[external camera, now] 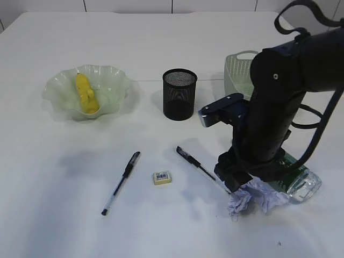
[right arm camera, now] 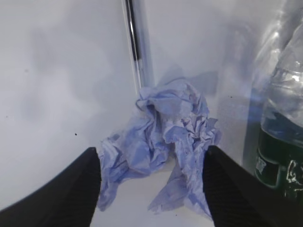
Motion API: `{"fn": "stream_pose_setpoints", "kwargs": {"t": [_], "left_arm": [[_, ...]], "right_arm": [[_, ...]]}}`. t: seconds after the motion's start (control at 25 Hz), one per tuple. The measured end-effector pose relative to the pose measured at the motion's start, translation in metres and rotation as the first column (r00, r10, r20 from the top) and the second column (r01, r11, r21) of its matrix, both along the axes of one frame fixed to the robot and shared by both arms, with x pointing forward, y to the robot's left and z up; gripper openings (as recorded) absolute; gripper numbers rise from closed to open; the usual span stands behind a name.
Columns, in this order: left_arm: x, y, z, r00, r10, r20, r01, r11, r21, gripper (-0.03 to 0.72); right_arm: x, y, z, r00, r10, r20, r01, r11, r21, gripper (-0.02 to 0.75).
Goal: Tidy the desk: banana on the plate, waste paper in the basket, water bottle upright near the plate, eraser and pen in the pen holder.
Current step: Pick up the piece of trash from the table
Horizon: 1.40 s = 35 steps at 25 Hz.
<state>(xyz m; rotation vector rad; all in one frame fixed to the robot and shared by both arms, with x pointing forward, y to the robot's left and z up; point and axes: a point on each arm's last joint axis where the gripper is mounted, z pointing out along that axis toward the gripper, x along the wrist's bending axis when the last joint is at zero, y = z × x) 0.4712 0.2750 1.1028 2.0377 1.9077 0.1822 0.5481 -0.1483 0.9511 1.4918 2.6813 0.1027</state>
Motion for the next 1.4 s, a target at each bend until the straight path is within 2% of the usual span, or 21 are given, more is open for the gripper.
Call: {"fn": "stream_pose_setpoints", "kwargs": {"t": [0.56,1.08,1.24,1.4], "left_arm": [[0.002,0.000,0.001,1.000,0.003,0.017,-0.003,1.000,-0.001,0.403],[0.002,0.000,0.001,1.000,0.003,0.017,-0.003,1.000,-0.001,0.403],[0.002,0.000,0.001,1.000,0.003,0.017,-0.003,1.000,-0.001,0.403],[0.002,0.000,0.001,1.000,0.003,0.018,-0.003,1.000,-0.001,0.403]], "right_arm": [[0.009,0.002,-0.033,0.998,0.049,-0.028,-0.051,0.998,-0.042,0.505],[0.011,0.003,-0.042,0.998,0.055,-0.033,-0.056,0.997,-0.044,0.503],[0.010,0.004,-0.043,0.998,0.057,-0.038,-0.059,0.997,-0.046,0.443],[0.009,0.003,-0.043,0.997,0.058,-0.048,-0.061,0.997,-0.051,0.335]]}}
